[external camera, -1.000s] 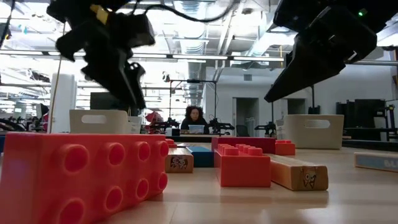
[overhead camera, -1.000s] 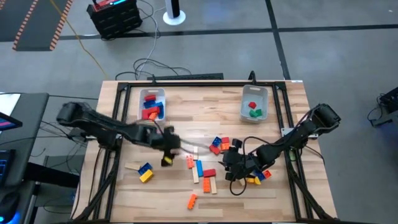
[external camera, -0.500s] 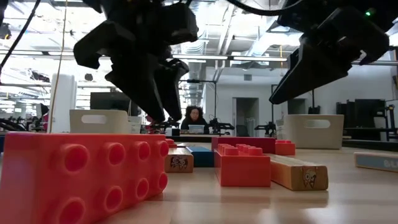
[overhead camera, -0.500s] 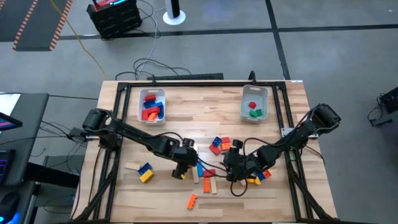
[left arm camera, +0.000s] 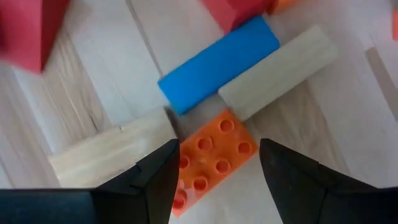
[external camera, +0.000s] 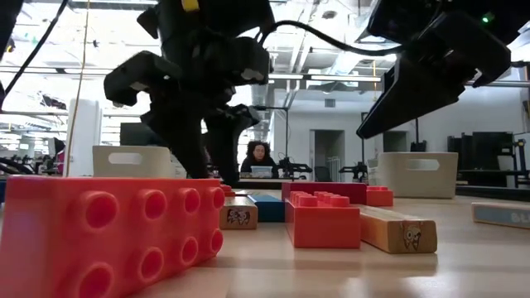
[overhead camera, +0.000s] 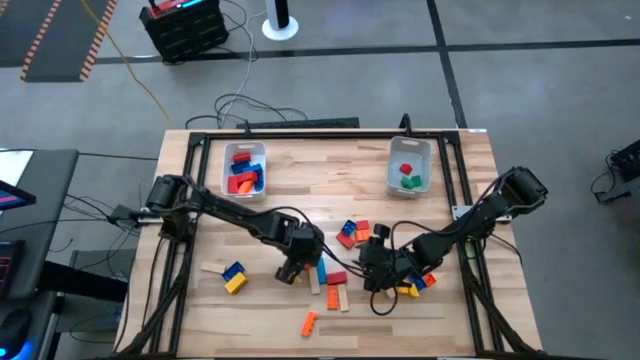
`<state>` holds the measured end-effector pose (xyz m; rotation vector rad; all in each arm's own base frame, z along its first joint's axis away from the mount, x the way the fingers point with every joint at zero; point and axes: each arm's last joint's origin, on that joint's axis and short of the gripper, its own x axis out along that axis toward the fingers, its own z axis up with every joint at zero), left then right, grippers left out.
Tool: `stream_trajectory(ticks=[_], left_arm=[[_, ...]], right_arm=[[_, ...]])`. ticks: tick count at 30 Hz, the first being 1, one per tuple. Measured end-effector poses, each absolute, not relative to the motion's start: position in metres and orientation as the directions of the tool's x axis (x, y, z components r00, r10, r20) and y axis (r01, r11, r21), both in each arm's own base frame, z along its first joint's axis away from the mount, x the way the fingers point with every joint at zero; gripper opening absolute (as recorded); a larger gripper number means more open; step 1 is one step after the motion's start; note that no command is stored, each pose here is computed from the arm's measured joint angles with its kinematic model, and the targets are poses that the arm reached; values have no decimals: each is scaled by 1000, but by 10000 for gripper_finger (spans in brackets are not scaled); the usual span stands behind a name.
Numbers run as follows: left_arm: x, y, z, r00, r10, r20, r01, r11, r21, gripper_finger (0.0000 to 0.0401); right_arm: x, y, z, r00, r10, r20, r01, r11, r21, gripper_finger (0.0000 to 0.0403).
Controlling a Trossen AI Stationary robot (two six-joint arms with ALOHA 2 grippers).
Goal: Sort blocks by size
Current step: Put the large orange game piece into the white bin
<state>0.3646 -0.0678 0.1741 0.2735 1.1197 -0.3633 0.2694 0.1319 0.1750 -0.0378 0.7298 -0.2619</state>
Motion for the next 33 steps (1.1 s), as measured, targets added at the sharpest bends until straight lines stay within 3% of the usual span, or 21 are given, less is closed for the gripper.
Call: stream_trajectory(ticks=[7,18,33], left_arm=[[353,-56,169,255,-129,-958,336,941,-37,217],[339,-58,188,232,-75,-970,330,944,6,217],[331,-66,169,201,0,-980,354,932,72,217]], right_arm=[[269,132,175,713,-250,-655,223,967,-127,214],[269,132,175,713,-250,-655,223,967,-126,214],[270,132,175,715,-249,-653,224,967,-123,214]])
